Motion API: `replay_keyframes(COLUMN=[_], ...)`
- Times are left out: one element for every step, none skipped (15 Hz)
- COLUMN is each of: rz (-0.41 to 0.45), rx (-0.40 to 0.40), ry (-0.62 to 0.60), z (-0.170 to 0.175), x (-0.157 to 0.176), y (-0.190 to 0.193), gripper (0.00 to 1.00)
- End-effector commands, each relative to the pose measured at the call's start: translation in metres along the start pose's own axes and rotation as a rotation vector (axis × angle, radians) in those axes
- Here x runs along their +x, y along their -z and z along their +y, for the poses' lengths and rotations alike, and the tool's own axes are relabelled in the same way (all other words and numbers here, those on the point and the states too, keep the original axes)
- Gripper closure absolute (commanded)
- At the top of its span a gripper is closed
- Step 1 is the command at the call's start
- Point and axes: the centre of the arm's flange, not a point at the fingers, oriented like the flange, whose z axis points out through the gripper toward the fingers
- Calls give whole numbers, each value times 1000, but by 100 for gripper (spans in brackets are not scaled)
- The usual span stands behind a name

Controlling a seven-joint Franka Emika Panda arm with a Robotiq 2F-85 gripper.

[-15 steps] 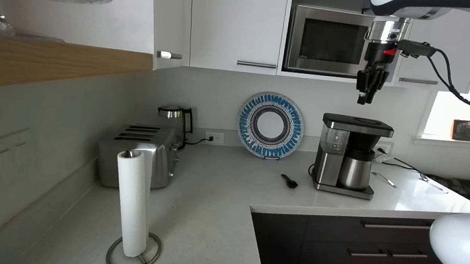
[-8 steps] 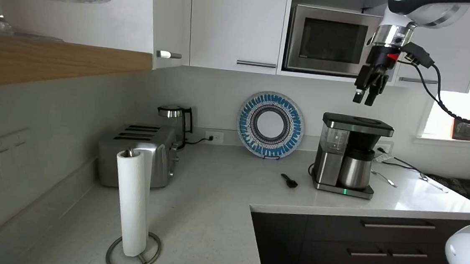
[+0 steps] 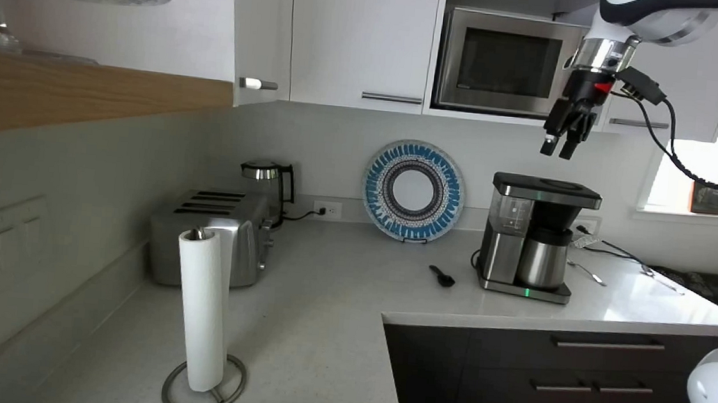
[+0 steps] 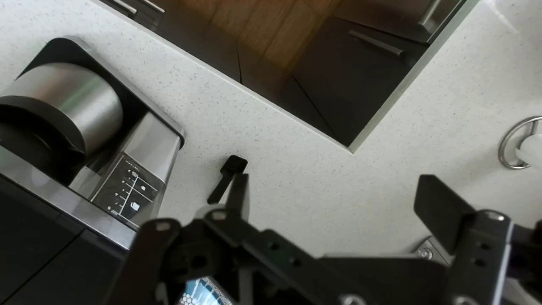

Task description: Close the microwave door

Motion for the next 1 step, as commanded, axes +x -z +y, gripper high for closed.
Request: replay_keyframes(rz=[0], rx=[0], ry=[-1], z=[0], x=[0], y=[0], gripper=[0])
